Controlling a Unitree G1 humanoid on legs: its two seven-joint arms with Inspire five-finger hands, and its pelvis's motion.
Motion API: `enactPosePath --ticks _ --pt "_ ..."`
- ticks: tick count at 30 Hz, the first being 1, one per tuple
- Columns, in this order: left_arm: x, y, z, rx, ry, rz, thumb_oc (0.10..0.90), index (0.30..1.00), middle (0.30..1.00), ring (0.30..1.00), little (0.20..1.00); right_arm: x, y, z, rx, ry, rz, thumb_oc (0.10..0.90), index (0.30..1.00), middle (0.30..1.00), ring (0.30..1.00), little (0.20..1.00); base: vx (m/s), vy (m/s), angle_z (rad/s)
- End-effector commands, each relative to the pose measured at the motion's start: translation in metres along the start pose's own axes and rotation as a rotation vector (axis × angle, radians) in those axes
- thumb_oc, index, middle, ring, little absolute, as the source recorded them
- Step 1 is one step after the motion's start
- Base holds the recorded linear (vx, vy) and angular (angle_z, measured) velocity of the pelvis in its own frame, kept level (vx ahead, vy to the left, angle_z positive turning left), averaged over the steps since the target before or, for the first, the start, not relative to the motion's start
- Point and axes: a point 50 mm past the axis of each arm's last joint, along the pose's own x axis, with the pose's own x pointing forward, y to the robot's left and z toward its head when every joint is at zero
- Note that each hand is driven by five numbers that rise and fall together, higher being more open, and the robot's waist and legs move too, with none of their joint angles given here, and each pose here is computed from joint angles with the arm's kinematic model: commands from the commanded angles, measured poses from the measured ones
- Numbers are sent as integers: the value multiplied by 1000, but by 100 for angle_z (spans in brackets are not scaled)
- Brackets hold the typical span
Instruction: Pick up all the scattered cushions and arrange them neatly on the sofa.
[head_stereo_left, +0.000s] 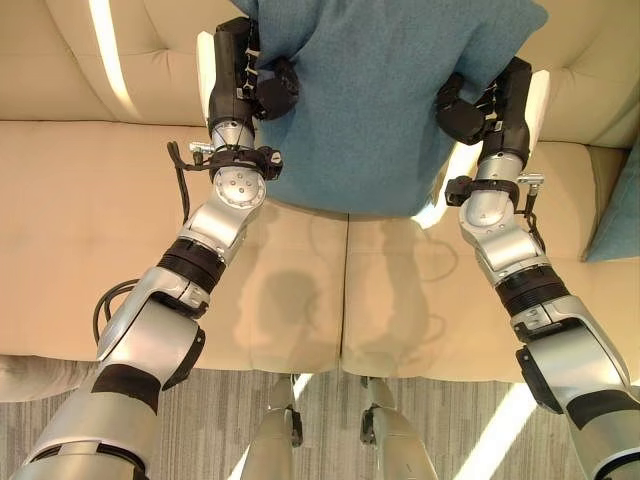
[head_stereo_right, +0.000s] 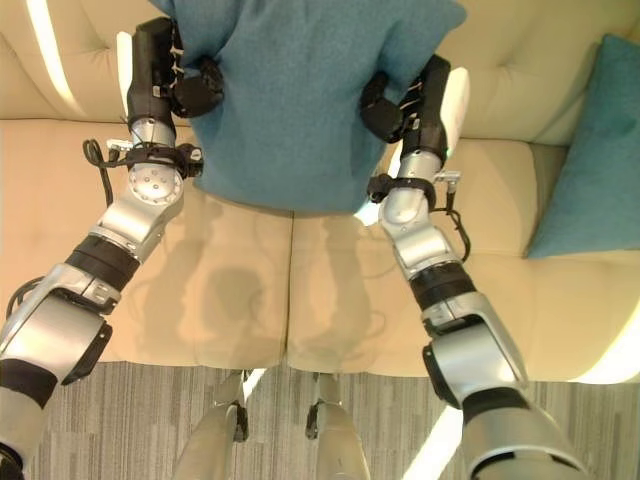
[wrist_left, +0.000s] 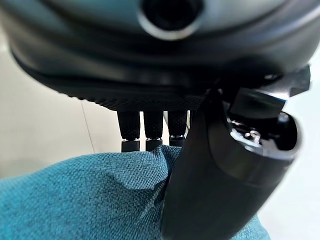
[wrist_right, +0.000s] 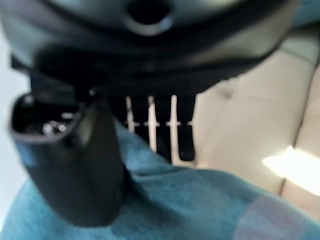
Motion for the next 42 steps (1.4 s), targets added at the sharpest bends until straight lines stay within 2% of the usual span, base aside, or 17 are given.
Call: enactPosePath --ticks 1,5,6,7,8,9,10,21,27,31,32,33,36,37,39,40,42 --pt "8 -36 91 -87 -399 -123 400 300 300 300 300 23 5 94 135 -364 -40 400 300 300 300 300 -10 -3 -3" --pt "9 -34 81 -72 -356 -122 400 300 300 300 300 26 5 87 94 -334 -24 400 300 300 300 300 -3 -1 -1" --pt "9 -34 77 -70 -345 -121 530 495 495 495 495 27 4 84 82 -322 -27 400 300 300 300 300 0 0 0" --pt "8 -34 74 -72 -335 -118 728 792 792 792 792 27 3 81 72 -314 -29 450 375 375 375 375 0 0 0" --pt "8 -33 72 -72 -326 -113 800 900 900 900 900 28 1 79 60 -309 -30 593 589 589 589 589 0 0 0" --pt "8 -33 72 -72 -325 -113 800 900 900 900 900 28 1 79 59 -308 -29 769 853 853 853 853 0 0 0" --pt "8 -31 67 -67 -307 -109 800 900 900 900 900 30 -3 74 39 -294 -35 800 900 900 900 900 0 0 0" --pt "12 12 32 5 -213 -41 800 900 900 900 900 32 -25 45 -51 -227 -17 800 900 900 900 900 -4 -9 2" --pt "-3 96 -22 57 -64 144 800 900 900 900 900 22 -82 3 -180 -172 -73 800 900 900 900 900 5 -10 -1" --pt "-51 132 -70 64 65 163 800 900 900 900 900 -14 -105 -50 -230 -25 -14 800 900 900 900 900 25 -38 7" --pt "-63 133 -76 66 82 150 800 900 900 900 900 -24 -106 -57 -228 -11 4 800 900 900 900 900 63 -50 8" --pt "-104 132 -103 51 182 114 800 900 900 900 900 -57 -109 -86 -252 76 76 800 900 900 900 900 24 -35 6" --pt "-143 128 -123 16 281 91 800 900 900 900 900 -88 -110 -108 -268 164 140 800 900 900 900 900 26 -43 -1" --pt "-143 128 -123 16 281 91 800 900 900 900 900 -88 -110 -108 -268 164 140 800 900 900 900 900 31 -58 -8" --pt "-201 130 -151 39 469 29 800 900 900 900 900 -136 -108 -138 -287 310 245 800 900 900 900 900 42 -50 -4" --pt "-202 130 -152 40 472 28 800 900 900 900 900 -137 -109 -139 -288 313 248 800 900 900 900 900 41 -27 -1" --pt "-236 133 -169 43 605 24 800 900 900 900 900 -163 -106 -153 -283 398 287 800 900 900 900 900 0 0 0"
